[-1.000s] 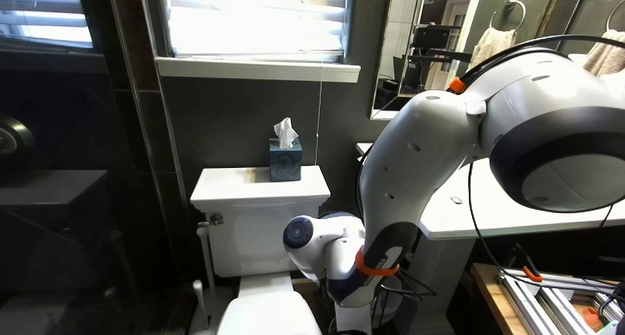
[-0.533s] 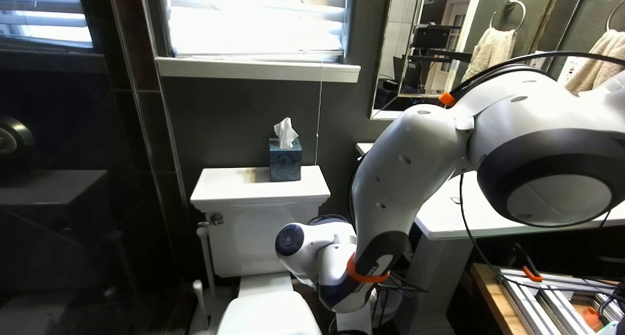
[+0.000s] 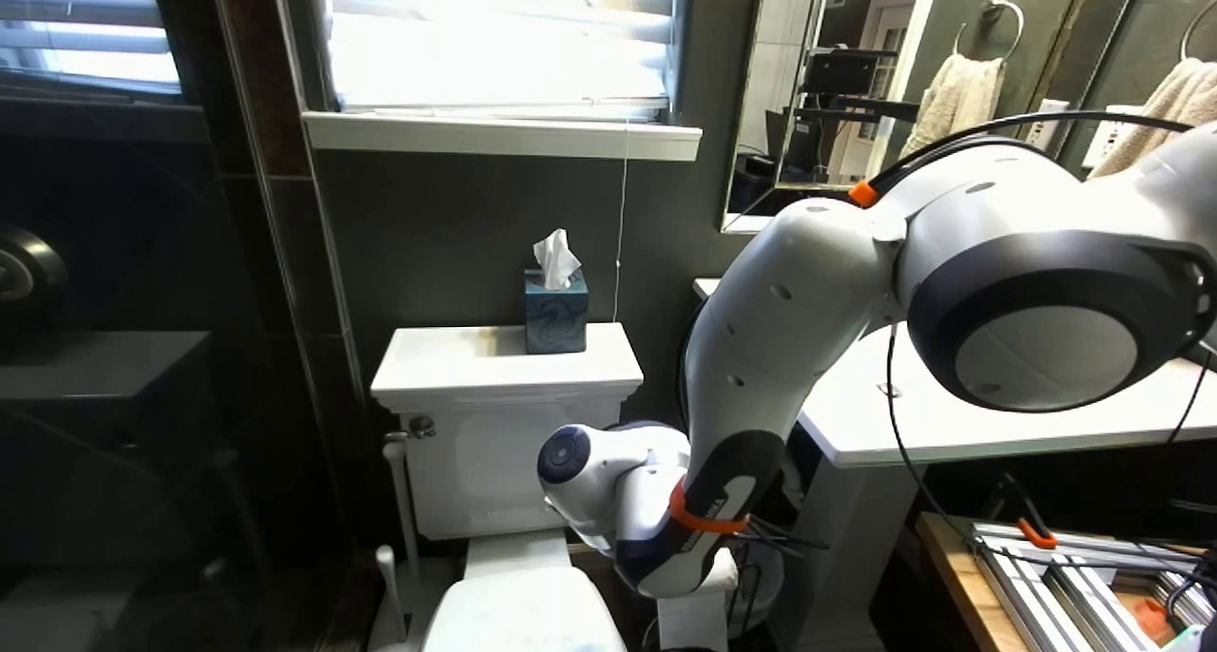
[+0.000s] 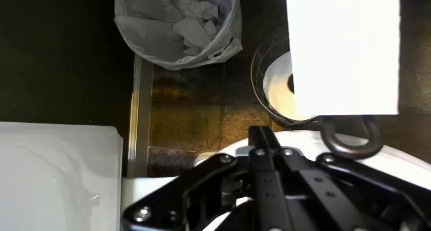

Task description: Put the tissue roll on the tissue holder

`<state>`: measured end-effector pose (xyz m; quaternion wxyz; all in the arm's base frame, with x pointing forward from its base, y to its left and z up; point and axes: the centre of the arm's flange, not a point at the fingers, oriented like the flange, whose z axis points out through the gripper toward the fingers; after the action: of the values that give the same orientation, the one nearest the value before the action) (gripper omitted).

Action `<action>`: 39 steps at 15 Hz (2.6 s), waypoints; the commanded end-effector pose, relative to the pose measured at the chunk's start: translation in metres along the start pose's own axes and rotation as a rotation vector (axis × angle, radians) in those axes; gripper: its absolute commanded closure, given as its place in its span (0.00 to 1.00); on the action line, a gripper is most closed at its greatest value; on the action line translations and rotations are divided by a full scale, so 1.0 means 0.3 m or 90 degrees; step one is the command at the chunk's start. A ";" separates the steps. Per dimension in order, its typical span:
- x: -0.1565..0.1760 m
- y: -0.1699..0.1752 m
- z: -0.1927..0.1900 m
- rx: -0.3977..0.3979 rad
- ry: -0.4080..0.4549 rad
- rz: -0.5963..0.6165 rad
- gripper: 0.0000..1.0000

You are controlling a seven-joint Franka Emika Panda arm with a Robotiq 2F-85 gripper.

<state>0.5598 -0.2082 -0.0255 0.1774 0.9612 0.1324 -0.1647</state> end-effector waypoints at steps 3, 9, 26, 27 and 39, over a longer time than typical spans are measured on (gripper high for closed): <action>-0.043 0.042 0.033 0.044 0.025 -0.006 1.00; -0.103 0.100 0.050 0.069 0.070 0.086 1.00; -0.223 0.105 0.006 0.072 0.179 0.228 1.00; -0.236 0.106 0.000 0.072 0.175 0.243 1.00; -0.277 0.036 -0.054 0.024 0.167 0.189 1.00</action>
<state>0.5000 -0.2446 0.0105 0.1545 0.9878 -0.0135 -0.0161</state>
